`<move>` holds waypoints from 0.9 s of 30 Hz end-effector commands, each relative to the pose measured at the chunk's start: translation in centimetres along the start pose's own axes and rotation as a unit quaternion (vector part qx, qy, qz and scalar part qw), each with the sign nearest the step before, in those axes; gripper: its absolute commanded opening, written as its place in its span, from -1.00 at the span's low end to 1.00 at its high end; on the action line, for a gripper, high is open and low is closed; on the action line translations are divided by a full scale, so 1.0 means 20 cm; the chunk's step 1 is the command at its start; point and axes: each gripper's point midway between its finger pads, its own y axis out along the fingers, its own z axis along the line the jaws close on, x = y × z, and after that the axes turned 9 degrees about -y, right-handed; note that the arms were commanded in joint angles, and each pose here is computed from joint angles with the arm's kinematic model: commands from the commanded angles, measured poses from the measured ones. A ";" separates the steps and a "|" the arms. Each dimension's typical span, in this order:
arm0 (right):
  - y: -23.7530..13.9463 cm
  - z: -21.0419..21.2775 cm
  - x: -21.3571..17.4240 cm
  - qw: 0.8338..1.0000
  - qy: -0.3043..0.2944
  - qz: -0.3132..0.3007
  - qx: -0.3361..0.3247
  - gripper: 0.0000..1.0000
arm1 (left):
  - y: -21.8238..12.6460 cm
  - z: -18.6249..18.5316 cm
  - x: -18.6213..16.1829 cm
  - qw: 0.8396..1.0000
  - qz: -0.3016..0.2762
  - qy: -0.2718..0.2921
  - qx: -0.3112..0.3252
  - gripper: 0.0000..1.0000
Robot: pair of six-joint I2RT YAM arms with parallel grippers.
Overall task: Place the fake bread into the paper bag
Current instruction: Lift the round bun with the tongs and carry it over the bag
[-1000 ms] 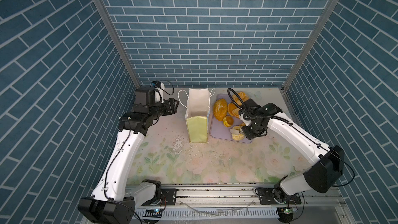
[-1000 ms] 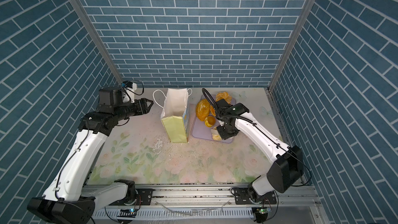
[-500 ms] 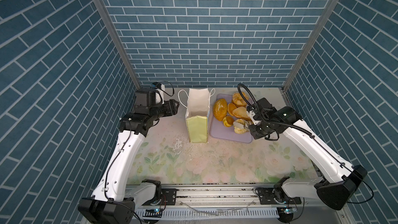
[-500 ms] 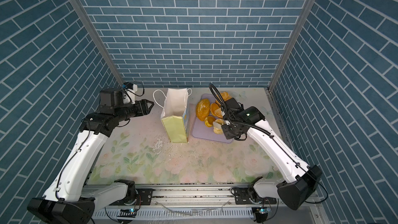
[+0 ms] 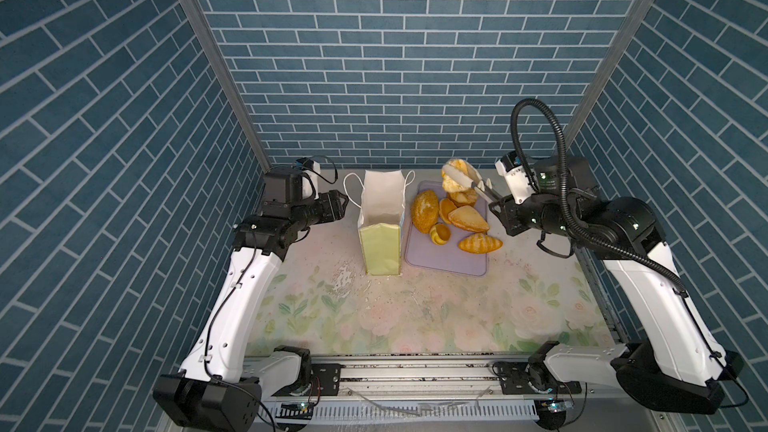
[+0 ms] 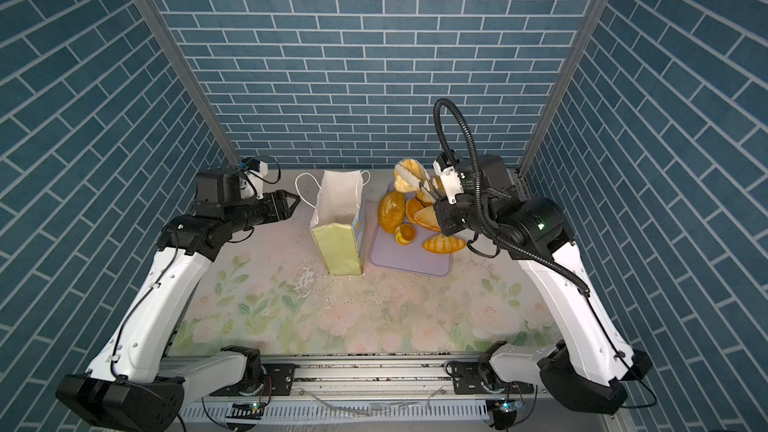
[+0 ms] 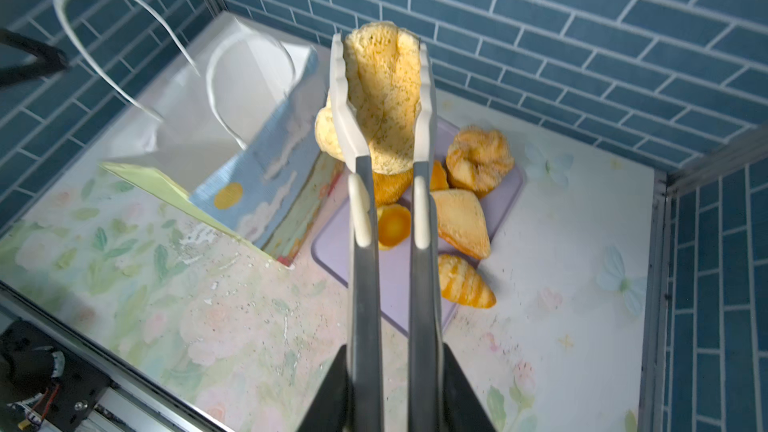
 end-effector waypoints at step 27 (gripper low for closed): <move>0.51 0.54 0.17 0.980 -0.132 0.003 0.147 -0.52 | -0.07 -0.04 -0.03 1.000 -0.009 0.003 -0.015 0.37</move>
